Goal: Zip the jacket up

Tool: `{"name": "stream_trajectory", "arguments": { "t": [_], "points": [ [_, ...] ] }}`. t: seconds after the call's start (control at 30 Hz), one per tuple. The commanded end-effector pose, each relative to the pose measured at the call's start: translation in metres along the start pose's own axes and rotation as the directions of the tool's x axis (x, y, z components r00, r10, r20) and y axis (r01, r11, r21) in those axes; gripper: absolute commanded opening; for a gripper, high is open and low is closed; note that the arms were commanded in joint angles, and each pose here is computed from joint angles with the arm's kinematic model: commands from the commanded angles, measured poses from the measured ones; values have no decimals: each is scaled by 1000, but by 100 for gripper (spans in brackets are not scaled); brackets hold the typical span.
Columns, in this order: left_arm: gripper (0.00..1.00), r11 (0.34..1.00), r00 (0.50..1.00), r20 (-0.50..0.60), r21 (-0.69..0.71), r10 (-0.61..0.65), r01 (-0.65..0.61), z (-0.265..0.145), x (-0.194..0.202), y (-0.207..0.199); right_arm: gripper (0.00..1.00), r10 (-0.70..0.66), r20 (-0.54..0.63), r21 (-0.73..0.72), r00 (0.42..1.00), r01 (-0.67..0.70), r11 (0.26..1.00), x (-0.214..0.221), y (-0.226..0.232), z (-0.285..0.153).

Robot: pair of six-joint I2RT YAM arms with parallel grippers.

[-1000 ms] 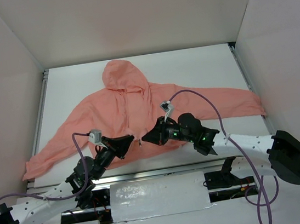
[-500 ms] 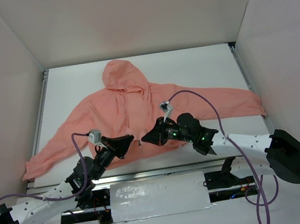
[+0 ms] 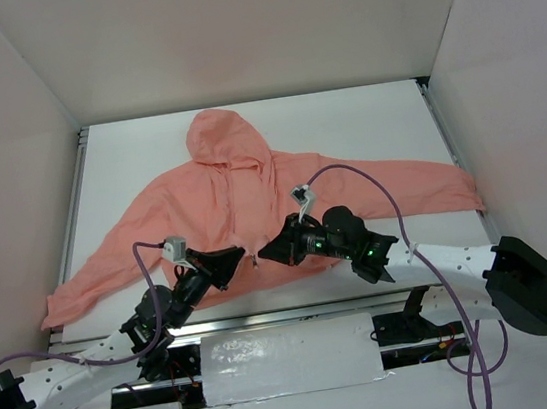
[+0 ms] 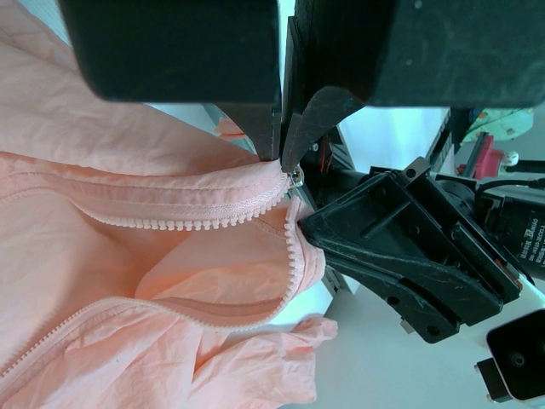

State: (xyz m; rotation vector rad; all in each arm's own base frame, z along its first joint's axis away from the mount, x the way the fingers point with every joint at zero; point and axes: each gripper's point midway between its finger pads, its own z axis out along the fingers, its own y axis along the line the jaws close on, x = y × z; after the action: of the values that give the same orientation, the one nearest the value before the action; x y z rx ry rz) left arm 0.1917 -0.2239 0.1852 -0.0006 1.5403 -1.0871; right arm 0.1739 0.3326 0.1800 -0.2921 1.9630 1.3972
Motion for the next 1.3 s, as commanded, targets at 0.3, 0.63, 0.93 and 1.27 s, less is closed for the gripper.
{"name": "stream_trajectory", "arguments": {
  "t": [0.3, 0.63, 0.93, 1.27],
  "points": [
    [0, 998, 999, 46, 56, -24, 21, 1, -9, -11, 0, -19, 66, -37, 998, 22, 999, -22, 10, -1],
    [0, 998, 999, 44, 57, -26, 24, 0, -8, -10, 0, -19, 66, -39, 998, 21, 999, -26, 12, -1],
    [0, 999, 998, 55, 39, -27, 25, 1, -11, -7, 0, -25, 44, -71, 999, 28, 997, -22, 16, 0],
    [0, 999, 998, 54, 38, -27, 25, 1, -11, -8, 0, -29, -3, -106, 1000, 29, 994, -11, 18, 0]
  ]
}}
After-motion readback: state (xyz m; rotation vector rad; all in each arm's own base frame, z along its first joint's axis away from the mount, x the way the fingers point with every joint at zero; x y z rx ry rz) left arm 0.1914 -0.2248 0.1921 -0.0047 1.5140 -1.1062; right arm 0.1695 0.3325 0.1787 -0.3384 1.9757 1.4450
